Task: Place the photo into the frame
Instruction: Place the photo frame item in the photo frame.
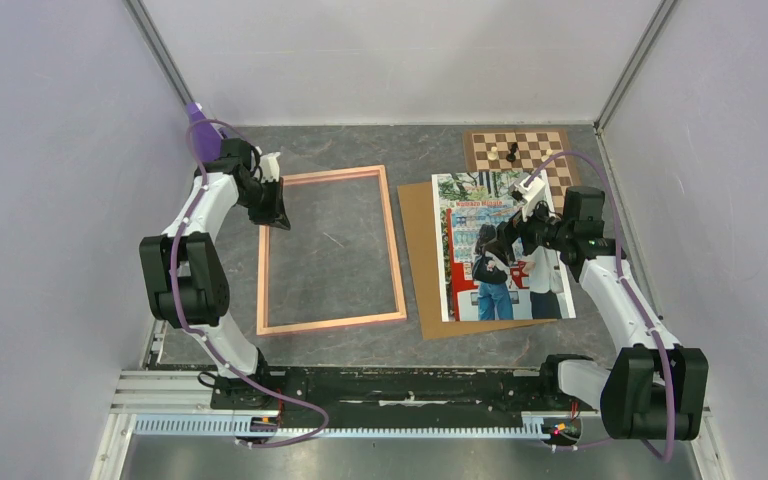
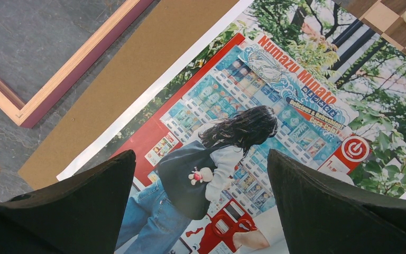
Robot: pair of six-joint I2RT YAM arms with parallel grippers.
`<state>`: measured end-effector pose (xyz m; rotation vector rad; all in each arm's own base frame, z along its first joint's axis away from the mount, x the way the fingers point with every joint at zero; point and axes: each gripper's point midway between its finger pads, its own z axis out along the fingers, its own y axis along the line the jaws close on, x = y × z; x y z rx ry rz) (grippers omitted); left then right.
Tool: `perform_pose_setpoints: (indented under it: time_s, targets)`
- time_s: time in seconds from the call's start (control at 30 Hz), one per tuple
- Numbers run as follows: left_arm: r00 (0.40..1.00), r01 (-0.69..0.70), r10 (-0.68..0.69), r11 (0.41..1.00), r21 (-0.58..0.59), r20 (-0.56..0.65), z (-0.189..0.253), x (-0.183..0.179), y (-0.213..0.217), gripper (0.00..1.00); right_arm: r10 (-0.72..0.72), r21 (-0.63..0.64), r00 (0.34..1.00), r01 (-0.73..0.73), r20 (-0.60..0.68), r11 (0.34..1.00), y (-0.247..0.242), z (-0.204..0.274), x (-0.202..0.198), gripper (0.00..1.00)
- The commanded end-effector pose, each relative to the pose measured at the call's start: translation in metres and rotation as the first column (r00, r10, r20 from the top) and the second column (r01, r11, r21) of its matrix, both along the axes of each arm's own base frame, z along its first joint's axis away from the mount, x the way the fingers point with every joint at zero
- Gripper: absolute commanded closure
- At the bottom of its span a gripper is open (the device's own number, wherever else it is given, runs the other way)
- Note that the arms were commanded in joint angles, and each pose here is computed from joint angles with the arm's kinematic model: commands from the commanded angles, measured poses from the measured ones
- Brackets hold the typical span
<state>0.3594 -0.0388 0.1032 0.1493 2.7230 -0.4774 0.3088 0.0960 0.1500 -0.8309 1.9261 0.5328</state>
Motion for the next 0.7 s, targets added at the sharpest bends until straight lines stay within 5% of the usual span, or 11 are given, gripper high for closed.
perform_pose_setpoints:
  time_s: [0.0, 0.67]
  targets:
    - [0.999, -0.011, 0.012, 1.000, -0.022, 0.037, 0.013, 0.001, -0.004, 0.98, 0.011, -0.009, 0.999, -0.011, 0.032, 1.000, 0.001, 0.003, 0.001, 0.02]
    - [0.993, 0.043, -0.038, 0.998, -0.042, 0.116, 0.024, 0.001, -0.010, 0.98, 0.013, -0.008, 0.999, -0.013, 0.031, 1.000, 0.001, 0.003, 0.001, 0.02]
